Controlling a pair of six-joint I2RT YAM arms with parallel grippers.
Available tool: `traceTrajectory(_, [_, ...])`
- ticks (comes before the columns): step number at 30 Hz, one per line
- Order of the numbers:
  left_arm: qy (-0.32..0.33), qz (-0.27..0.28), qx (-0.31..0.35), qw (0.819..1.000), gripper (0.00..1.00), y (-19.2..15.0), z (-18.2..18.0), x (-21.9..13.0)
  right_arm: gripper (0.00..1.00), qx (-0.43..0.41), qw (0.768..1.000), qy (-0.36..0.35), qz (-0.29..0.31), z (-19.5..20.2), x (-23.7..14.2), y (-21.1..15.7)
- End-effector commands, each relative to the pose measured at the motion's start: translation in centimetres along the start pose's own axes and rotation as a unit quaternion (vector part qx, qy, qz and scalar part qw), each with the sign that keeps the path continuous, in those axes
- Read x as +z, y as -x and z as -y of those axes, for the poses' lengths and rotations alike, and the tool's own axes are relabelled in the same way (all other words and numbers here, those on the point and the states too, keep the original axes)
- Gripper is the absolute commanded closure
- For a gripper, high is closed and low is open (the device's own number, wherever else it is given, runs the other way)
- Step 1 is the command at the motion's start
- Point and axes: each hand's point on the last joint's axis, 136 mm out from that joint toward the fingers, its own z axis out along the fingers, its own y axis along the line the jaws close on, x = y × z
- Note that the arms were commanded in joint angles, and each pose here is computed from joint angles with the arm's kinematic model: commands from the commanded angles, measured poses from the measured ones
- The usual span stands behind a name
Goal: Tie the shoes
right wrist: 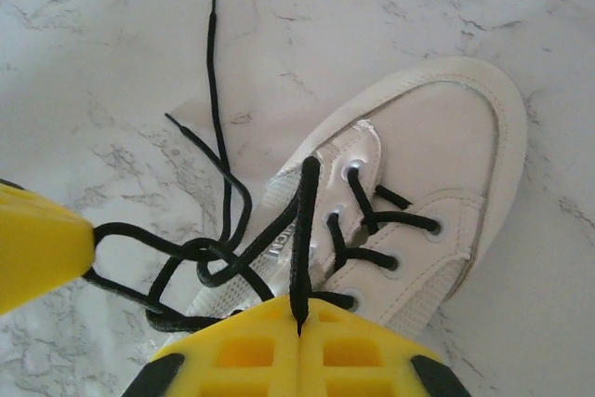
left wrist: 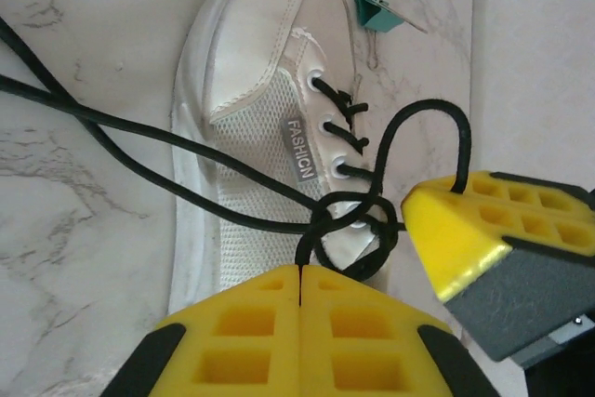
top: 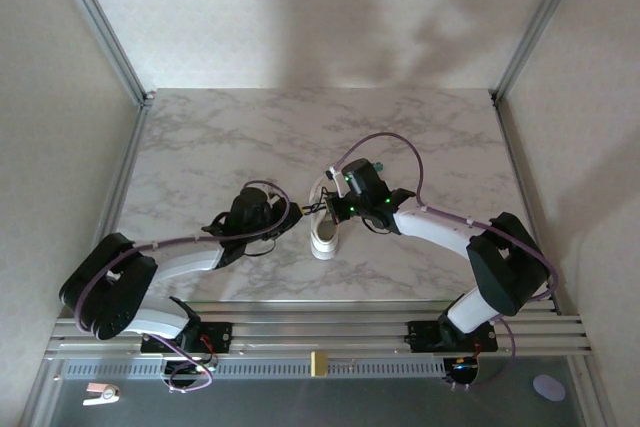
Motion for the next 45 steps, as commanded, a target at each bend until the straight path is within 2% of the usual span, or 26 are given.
traceTrajectory(1, [-0.024, 0.012, 0.032, 0.999, 1.00, 0.6, 0.9, -0.7, 1.00, 0.003, 0.999, -0.034, 0.008, 0.9, -0.7, 1.0])
traceTrajectory(11, [0.022, -0.006, 0.074, 0.997, 1.00, 0.0, -1.3, -0.2, 1.00, 0.004, 0.999, -0.036, 0.012, 1.1, -1.1, 1.3])
traceTrajectory(18, [0.070, -0.024, 0.124, 0.990, 1.00, -0.1, -2.9, 0.3, 1.00, -0.039, 0.999, 0.028, -0.001, -0.9, -2.2, 0.9])
traceTrajectory(25, [0.083, -0.016, 0.160, 0.984, 1.00, 0.9, -2.4, 0.7, 1.00, -0.067, 0.995, 0.058, -0.042, -1.9, -3.3, -0.6])
traceTrajectory(30, [0.102, -0.002, 0.195, 0.975, 1.00, 2.0, -1.7, 0.8, 1.00, -0.071, 0.994, 0.023, -0.075, -0.6, -3.4, -1.7])
traceTrajectory(35, [0.132, 0.000, 0.227, 0.965, 1.00, 2.4, -1.7, 0.9, 1.00, -0.071, 0.994, -0.013, -0.081, 0.7, -3.2, -1.8])
traceTrajectory(39, [0.153, 0.001, 0.244, 0.958, 1.00, 2.4, -1.7, 1.0, 1.00, -0.068, 0.994, -0.014, -0.083, 0.7, -3.0, -1.8])
traceTrajectory(44, [0.097, -0.008, 0.189, 0.977, 1.00, 1.5, 0.2, 1.5, 1.00, -0.059, 0.996, 0.013, -0.072, -0.3, -2.8, -1.3])
traceTrajectory(45, [0.084, -0.005, 0.177, 0.981, 0.96, 1.4, 0.6, 1.5, 1.00, -0.058, 0.996, 0.016, -0.070, -0.4, -2.7, -1.2])
